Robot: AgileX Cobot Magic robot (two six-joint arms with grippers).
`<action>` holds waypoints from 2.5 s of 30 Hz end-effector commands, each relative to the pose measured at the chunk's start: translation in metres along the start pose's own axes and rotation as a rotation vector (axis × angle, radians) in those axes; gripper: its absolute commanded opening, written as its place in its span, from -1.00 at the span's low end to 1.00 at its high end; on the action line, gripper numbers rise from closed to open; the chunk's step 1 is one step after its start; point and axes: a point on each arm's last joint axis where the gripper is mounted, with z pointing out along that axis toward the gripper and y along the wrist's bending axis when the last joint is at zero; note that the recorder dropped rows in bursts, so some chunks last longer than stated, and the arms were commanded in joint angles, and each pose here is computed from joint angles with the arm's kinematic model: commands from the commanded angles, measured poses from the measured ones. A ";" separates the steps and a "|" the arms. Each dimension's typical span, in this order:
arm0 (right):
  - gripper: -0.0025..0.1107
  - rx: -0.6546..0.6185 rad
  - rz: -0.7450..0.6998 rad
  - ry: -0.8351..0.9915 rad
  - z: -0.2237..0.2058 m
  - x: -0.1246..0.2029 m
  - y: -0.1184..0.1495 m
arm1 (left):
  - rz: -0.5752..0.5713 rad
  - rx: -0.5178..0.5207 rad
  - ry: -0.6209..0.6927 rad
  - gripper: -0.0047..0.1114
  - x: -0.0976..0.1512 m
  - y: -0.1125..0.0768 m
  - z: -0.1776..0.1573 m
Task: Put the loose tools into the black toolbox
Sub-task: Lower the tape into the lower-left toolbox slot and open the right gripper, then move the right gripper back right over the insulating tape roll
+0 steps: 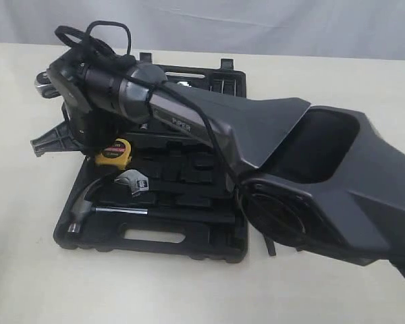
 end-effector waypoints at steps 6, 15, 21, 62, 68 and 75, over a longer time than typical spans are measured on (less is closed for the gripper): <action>-0.96 0.080 -0.074 -0.014 -0.021 -0.007 -0.010 | 0.003 0.005 0.001 -0.92 -0.001 0.000 0.000; -0.96 0.117 -0.078 0.076 -0.001 0.006 -0.012 | 0.003 0.005 0.001 -0.92 -0.001 0.000 0.000; -0.96 0.097 -0.074 0.051 -0.022 -0.001 -0.012 | 0.003 0.005 0.001 -0.92 -0.001 0.000 0.000; -0.96 0.245 0.407 0.194 -0.119 0.149 -0.261 | -0.004 0.007 0.001 -0.92 -0.001 -0.001 0.000; -0.70 0.227 0.361 0.136 -0.112 0.140 -0.262 | -0.004 0.007 0.001 -0.92 -0.001 -0.001 0.000; 0.22 0.213 0.355 0.074 -0.107 0.135 -0.262 | -0.004 0.007 0.001 -0.92 -0.001 -0.001 0.000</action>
